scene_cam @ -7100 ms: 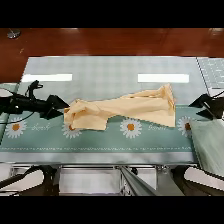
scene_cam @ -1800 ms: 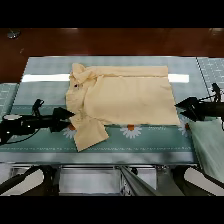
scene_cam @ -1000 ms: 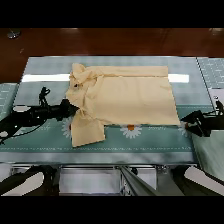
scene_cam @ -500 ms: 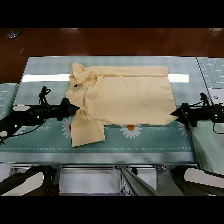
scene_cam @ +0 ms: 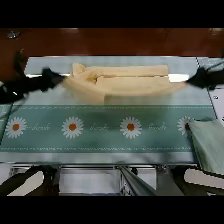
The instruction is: Fold the shirts.
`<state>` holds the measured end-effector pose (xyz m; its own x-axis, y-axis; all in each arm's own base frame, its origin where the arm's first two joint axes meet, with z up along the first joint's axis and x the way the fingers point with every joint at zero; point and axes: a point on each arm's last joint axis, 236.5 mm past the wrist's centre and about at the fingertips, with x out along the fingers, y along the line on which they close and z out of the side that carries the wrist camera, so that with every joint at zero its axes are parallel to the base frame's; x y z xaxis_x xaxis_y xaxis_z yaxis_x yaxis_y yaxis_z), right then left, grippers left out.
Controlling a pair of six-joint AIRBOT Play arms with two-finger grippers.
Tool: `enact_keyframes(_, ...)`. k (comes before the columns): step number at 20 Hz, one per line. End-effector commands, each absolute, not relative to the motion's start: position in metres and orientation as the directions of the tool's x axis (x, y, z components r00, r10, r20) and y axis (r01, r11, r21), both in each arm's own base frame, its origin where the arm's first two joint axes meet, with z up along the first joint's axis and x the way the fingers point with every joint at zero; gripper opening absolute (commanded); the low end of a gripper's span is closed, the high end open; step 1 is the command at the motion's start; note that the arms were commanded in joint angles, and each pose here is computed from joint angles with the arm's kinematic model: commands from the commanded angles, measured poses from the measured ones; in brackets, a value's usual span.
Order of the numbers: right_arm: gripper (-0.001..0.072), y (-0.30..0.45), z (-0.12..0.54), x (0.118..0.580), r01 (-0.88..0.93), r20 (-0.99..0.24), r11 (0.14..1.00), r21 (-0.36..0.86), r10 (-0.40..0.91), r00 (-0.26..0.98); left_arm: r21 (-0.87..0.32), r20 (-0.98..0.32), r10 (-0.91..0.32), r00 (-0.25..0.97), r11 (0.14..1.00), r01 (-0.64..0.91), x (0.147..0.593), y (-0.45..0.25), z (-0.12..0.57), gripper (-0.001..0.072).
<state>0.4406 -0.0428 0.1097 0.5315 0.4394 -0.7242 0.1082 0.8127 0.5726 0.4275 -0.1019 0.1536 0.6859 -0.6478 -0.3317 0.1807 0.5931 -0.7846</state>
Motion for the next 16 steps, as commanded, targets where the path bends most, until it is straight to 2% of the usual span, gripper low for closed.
enact_keyframes(1,0.0024,-0.046,0.296,0.455,-0.077,-0.526,0.889,0.451,0.334,0.782,-0.585,-0.074,-0.590,0.804,0.679,0.444,0.428,-0.078,0.340,0.0021)
enact_keyframes(4,0.0024,-0.028,0.405,0.414,-0.161,-0.350,0.931,0.326,0.277,0.895,-0.370,0.012,-0.485,0.874,0.810,0.455,0.394,-0.060,0.443,0.0021)
enact_keyframes(7,0.0024,-0.012,0.447,0.349,-0.137,-0.279,0.966,0.219,0.196,0.940,-0.169,0.004,-0.336,0.942,0.928,0.332,0.342,-0.041,0.489,0.0021)
enact_keyframes(9,0.0024,-0.006,0.459,0.302,-0.088,-0.257,0.986,0.145,0.124,0.958,-0.038,0.024,-0.192,0.981,0.981,0.193,0.298,-0.023,0.510,0.0021)
enact_keyframes(13,0.0024,0.006,0.477,0.226,-0.004,-0.189,0.998,0.062,0.015,0.982,0.112,0.080,0.042,0.996,0.992,-0.051,0.219,0.004,0.527,0.0021)
enact_keyframes(16,0.0024,0.021,0.479,0.191,-0.002,-0.173,0.999,0.034,0.008,0.985,0.172,0.071,0.116,0.991,0.977,-0.127,0.179,0.011,0.522,0.0021)
